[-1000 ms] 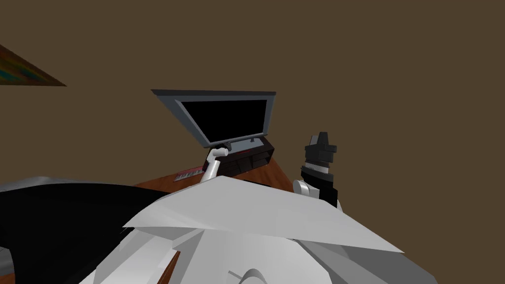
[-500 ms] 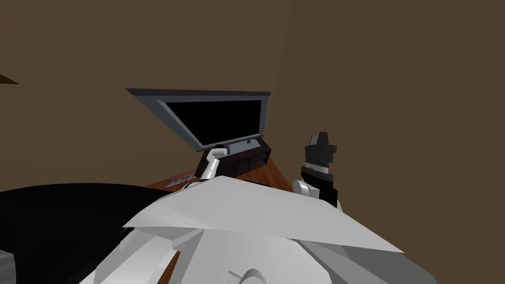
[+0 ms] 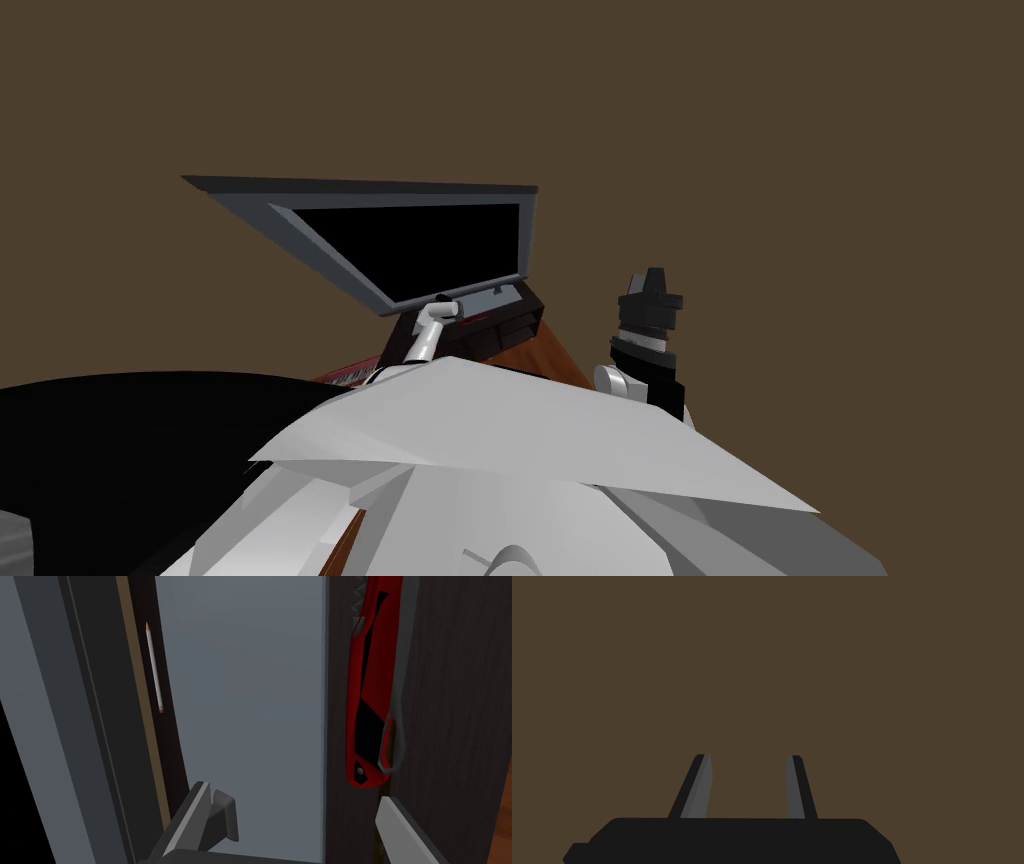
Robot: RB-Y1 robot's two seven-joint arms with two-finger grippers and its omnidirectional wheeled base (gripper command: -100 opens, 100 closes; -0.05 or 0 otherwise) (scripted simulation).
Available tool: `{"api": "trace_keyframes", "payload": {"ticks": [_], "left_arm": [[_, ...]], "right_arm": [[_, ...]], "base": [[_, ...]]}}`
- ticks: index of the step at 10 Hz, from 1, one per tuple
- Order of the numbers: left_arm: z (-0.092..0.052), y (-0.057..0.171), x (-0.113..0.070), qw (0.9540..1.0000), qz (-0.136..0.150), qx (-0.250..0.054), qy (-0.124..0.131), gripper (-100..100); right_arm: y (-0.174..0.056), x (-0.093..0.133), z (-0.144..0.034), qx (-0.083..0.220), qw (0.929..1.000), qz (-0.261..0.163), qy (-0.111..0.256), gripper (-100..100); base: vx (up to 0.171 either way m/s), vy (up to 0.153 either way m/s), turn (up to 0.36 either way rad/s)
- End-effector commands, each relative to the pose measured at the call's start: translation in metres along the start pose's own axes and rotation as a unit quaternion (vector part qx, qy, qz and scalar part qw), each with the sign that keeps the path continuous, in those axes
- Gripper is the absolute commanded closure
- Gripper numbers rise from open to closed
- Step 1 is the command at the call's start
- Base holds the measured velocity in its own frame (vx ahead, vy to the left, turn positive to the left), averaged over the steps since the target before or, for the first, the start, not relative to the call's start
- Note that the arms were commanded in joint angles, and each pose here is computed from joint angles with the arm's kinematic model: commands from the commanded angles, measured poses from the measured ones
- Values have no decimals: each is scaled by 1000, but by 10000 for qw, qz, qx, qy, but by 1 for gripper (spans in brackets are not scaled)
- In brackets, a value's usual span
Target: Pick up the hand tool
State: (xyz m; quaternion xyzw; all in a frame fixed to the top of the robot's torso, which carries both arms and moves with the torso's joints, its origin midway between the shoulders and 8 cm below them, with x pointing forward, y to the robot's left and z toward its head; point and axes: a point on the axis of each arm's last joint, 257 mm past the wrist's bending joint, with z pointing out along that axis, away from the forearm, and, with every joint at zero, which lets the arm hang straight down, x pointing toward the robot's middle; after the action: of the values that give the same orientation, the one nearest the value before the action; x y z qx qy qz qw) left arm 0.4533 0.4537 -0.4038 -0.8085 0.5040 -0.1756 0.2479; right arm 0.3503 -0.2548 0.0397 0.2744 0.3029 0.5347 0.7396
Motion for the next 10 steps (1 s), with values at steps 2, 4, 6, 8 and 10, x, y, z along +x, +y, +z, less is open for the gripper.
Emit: {"api": "trace_keyframes", "payload": {"ticks": [2,4,6,8,10], "left_arm": [[8,27,-14,9986,-120,-485,-143,-100],[11,47,-26,9957,-228,-857,-256,-100],[13,67,-37,9914,-334,-1214,-363,-100],[13,87,-47,9859,-436,-1548,-463,-100],[11,119,-65,9738,-622,-2092,-633,-100]], "right_arm": [[0,0,0,0,10000,0,0,0],[0,0,0,0,10000,0,0,0],[0,0,0,0,10000,0,0,0],[0,0,0,0,10000,0,0,0],[0,0,0,0,10000,0,0,0]], "base": [[98,-61,-66],[103,-34,-70],[98,-39,-59],[107,-41,-60],[123,-52,-88]]}}
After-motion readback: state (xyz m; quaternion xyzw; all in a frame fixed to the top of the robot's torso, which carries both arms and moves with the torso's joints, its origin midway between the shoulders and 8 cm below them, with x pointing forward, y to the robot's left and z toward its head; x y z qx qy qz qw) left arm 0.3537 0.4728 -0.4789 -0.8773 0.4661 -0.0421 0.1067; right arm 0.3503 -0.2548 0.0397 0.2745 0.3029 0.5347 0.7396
